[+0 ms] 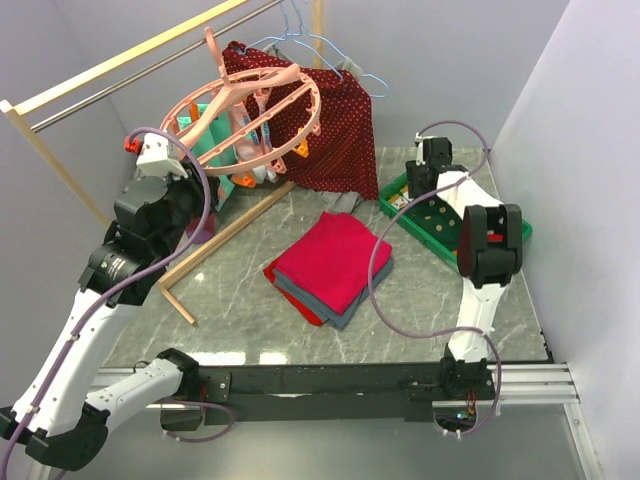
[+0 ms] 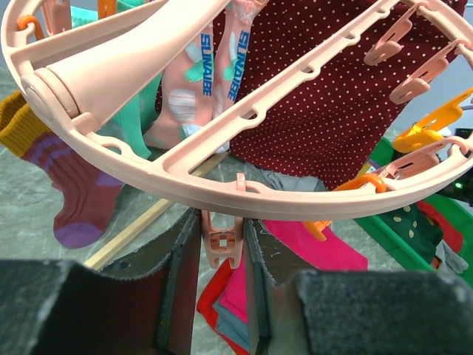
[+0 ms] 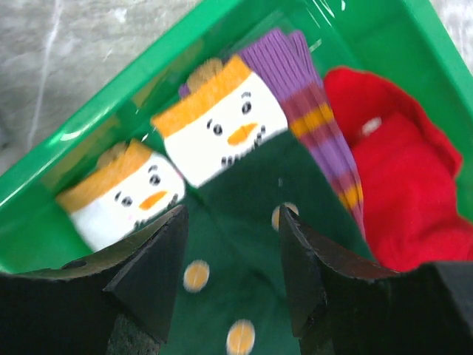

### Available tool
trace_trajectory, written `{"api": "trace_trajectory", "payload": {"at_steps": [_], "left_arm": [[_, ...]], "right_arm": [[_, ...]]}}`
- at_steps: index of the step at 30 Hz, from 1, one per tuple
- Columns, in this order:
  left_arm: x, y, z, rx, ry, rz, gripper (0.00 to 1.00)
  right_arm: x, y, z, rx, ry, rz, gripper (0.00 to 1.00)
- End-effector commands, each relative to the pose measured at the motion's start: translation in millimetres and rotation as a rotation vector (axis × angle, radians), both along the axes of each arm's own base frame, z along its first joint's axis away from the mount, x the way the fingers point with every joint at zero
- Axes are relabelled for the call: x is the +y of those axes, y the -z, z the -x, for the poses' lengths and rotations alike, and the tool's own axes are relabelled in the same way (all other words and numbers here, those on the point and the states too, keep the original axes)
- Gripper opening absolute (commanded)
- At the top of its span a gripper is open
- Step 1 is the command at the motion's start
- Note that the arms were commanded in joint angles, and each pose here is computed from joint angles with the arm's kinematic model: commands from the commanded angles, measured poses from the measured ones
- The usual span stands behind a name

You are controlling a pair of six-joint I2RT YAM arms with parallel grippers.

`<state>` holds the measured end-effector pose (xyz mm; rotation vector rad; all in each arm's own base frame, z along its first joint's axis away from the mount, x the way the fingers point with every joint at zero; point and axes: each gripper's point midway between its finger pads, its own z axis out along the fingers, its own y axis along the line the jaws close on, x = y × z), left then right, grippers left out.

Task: Clip the socks to the hanger
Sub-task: Pick up the sock from the bin.

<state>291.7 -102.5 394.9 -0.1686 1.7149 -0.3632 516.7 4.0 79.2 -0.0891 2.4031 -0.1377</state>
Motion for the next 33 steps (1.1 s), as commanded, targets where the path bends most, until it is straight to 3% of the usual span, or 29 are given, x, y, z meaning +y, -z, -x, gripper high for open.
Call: {"api": "trace_trajectory", "payload": {"at_steps": [1, 10, 16, 17, 21, 27, 33], "left_arm": [[5.6, -6.6, 1.5, -0.003, -0.026, 0.004, 0.01], [6.0, -4.2, 0.2, 0.007, -0.031, 0.002, 0.01], [6.9, -4.1, 1.8, 0.008, -0.033, 0.0, 0.01], [6.9, -4.7, 1.9, 0.007, -0.033, 0.001, 0.01], [6.4, -4.6, 1.9, 0.006, -0.03, 0.005, 0.01], [5.4, -6.2, 2.8, 0.002, -0.025, 0.017, 0.01], [6.1, -9.9, 5.3, -0.009, -0.024, 0.022, 0.01]], "right_arm": [[-0.4, -4.4, -24.9, -0.025, -0.068, 0.059, 0.59], [-1.0, 29.7, -35.2, 0.106, -0.044, 0.079, 0.53], [-1.3, 43.7, -24.8, 0.149, -0.015, 0.064, 0.29], [-1.4, 42.7, -24.2, 0.148, -0.015, 0.069, 0.2], [-7.6, 16.1, -26.2, 0.085, 0.005, 0.092, 0.0], [-14.5, -52.6, -18.8, -0.071, 0.074, 0.069, 0.01], [-19.8, -70.6, 17.1, -0.129, 0.179, -0.034, 0.06]]}}
